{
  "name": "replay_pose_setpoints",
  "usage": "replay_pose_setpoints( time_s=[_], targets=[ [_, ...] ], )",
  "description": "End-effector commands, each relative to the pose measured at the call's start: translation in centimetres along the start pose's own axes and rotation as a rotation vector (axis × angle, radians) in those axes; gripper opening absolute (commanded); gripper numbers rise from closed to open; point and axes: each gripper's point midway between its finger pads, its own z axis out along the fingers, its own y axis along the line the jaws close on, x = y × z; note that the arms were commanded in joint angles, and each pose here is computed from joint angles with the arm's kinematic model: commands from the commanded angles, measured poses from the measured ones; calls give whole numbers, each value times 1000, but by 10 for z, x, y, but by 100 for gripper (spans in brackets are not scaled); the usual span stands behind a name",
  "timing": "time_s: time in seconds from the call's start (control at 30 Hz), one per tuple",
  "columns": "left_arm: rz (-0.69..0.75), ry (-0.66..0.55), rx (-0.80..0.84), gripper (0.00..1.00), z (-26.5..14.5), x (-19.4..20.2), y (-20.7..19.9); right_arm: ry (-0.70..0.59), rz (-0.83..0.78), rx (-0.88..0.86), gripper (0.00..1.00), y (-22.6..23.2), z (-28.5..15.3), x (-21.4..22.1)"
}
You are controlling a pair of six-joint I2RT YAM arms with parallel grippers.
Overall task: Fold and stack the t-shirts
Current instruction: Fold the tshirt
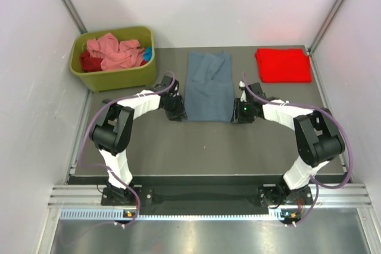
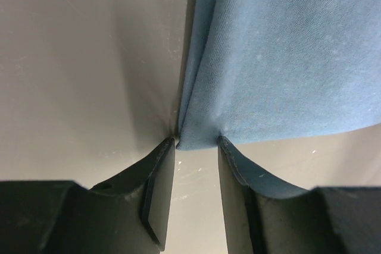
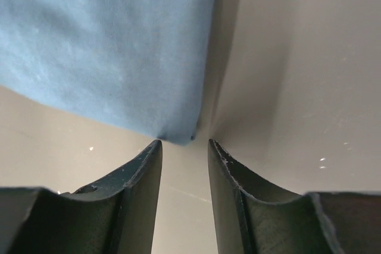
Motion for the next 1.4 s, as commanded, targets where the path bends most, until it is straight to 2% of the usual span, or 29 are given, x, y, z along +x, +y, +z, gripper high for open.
replay_pose_setpoints(
  time_s=[0.0, 0.13, 0.27, 0.5, 0.67, 0.87, 0.93, 0.97, 1.0, 1.17, 1.3, 1.37],
  targets=[
    [21, 0, -102, 41, 4, 2, 26, -31, 2, 2, 37, -9, 8, -10],
    [-4, 24, -16, 40, 10, 0, 17, -25, 15, -11, 36, -15, 11, -10],
    [-22, 47, 33, 30, 14, 4, 12, -24, 16, -42, 34, -13, 12, -8],
    [-25, 61, 94, 0, 13, 7, 3, 3, 31, -58, 34, -13, 12, 4],
    [-19, 50, 92, 0, 8, 6, 2, 9, 44, -68, 32, -11, 13, 10],
    [-21, 37, 114, 0, 3, 7, -1, 16, 56, -104, 25, -5, 13, 13],
    [-24, 36, 113, 0, 2, 9, 0, 19, 64, -92, 16, -7, 12, 15],
    [-24, 38, 112, 0, 2, 10, 1, 18, 65, -76, 5, -10, 11, 15],
    [-29, 43, 109, 0, 1, 13, 3, 32, 77, -55, 0, -13, 10, 19],
    [-28, 9, 98, 0, -22, 23, 0, 5, 90, 59, 0, -32, -14, 22],
    [-18, 25, 111, 0, -39, 59, -6, 11, 122, 108, 0, -39, -40, 40],
    [-12, -6, 131, 0, -56, 68, -15, -12, 136, 124, 0, -41, -53, 46]
  ],
)
